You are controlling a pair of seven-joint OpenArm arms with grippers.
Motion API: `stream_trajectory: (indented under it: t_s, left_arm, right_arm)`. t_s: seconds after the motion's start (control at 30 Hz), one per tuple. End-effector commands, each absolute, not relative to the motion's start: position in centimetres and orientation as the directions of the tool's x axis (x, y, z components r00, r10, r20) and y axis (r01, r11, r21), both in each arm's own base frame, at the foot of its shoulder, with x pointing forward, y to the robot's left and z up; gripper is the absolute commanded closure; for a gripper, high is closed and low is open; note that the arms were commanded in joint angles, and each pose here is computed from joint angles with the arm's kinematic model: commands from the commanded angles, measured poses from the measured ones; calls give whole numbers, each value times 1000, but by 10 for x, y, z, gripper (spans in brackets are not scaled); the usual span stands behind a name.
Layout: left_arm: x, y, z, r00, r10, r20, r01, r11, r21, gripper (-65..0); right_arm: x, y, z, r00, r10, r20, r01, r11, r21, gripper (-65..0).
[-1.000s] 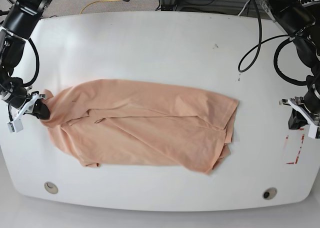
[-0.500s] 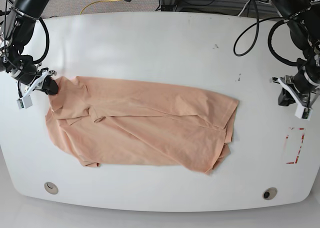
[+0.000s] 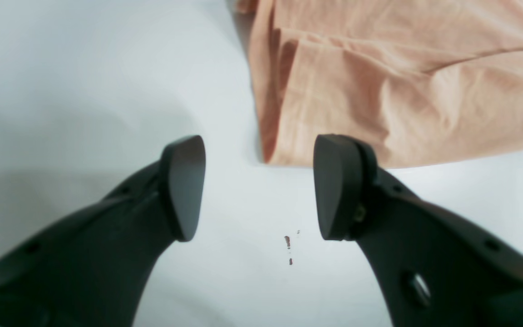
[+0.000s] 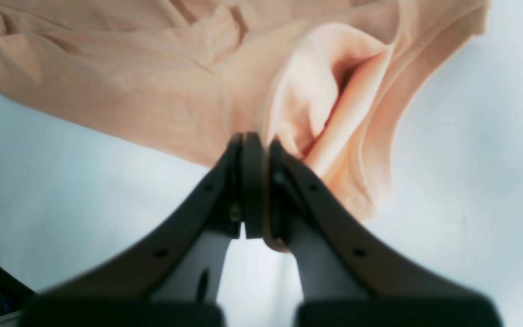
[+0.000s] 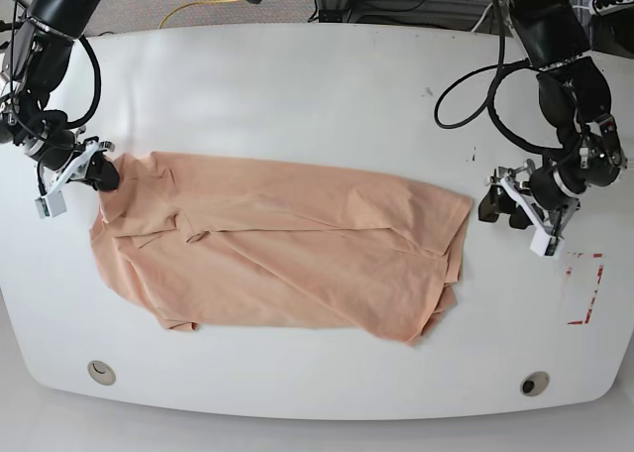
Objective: Fold the T-shirt properly
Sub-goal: 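Move the left gripper to the shirt edge and grasp it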
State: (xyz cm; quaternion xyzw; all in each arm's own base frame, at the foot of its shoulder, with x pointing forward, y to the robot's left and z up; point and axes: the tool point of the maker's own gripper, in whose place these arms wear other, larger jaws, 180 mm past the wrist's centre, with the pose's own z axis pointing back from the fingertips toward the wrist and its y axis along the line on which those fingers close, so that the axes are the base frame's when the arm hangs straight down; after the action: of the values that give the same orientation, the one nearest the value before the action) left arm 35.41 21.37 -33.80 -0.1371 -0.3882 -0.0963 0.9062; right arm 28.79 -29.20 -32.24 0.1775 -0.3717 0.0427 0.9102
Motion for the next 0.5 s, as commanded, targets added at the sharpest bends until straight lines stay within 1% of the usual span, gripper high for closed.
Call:
stream_trajectory:
  t_s: [0.0, 0.1, 0.33, 0.47]
  left_arm:
    - [375, 214, -328, 638, -56, 768, 289, 942, -172, -358]
    - [381, 199, -343, 647, -15, 762, 294, 927, -231, -358]
    - [399, 195, -355, 657, 67, 751, 262, 913, -311, -358]
    - [402, 177, -364, 676, 78, 733, 276, 896, -349, -358]
  right_arm:
    - [298, -297, -304, 675, -45, 737, -230, 935, 268, 0]
    - [298, -297, -303, 673, -43, 738, -232, 936, 266, 0]
    - [298, -297, -303, 672, -45, 739, -231, 936, 267, 0]
    - [297, -297, -305, 676, -47, 735, -228, 935, 270, 0]
